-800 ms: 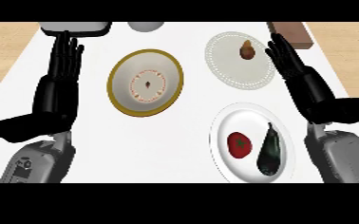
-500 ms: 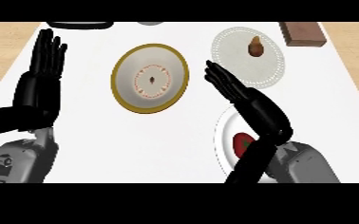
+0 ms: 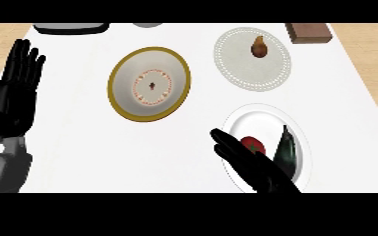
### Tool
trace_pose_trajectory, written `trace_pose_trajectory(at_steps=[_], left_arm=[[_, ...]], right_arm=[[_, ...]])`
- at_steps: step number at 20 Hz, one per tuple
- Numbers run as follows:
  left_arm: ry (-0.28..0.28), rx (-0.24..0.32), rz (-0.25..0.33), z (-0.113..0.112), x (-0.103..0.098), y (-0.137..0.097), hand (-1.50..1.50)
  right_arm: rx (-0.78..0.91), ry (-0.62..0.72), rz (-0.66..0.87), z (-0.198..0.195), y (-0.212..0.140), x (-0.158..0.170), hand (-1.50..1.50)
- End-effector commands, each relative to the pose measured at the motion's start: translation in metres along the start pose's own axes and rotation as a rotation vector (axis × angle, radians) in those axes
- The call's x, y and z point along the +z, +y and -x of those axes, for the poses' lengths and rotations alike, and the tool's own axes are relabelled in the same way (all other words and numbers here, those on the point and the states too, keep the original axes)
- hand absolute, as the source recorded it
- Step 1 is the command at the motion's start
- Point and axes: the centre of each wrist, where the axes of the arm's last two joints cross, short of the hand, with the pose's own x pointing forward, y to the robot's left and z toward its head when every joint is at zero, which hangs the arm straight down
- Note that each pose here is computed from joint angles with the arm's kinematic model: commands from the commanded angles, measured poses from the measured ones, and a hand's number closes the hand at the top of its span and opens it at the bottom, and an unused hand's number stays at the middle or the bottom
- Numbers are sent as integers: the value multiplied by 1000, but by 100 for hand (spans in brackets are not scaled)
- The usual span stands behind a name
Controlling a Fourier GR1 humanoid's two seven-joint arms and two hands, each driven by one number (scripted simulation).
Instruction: Pick the tomato from the plate and place it in the bowl
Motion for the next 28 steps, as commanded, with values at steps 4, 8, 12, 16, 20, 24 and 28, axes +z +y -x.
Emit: trace_pose_trajectory(at_steps=[4, 8, 12, 16, 20, 24, 28], left_arm=[[23, 5, -6, 4, -2, 6, 0], [10, 6, 10, 1, -5, 10, 0], [26, 6, -3, 12, -7, 26, 0], [-3, 14, 33, 1, -5, 12, 0], [5, -5, 24, -3, -14, 23, 0], [-4, 11, 22, 8, -10, 11, 0], [6, 5, 24, 14, -12, 7, 0]], right_arm=[[332, 54, -83, -50, -27, 40, -150], [478, 177, -84, -88, -68, 27, -150], [626, 347, -281, -112, -80, 33, -150], [682, 476, -446, -123, -97, 27, -150], [762, 521, -578, -132, -102, 18, -150], [720, 577, -611, -118, -106, 14, -150], [738, 593, -606, -119, -117, 4, -150]])
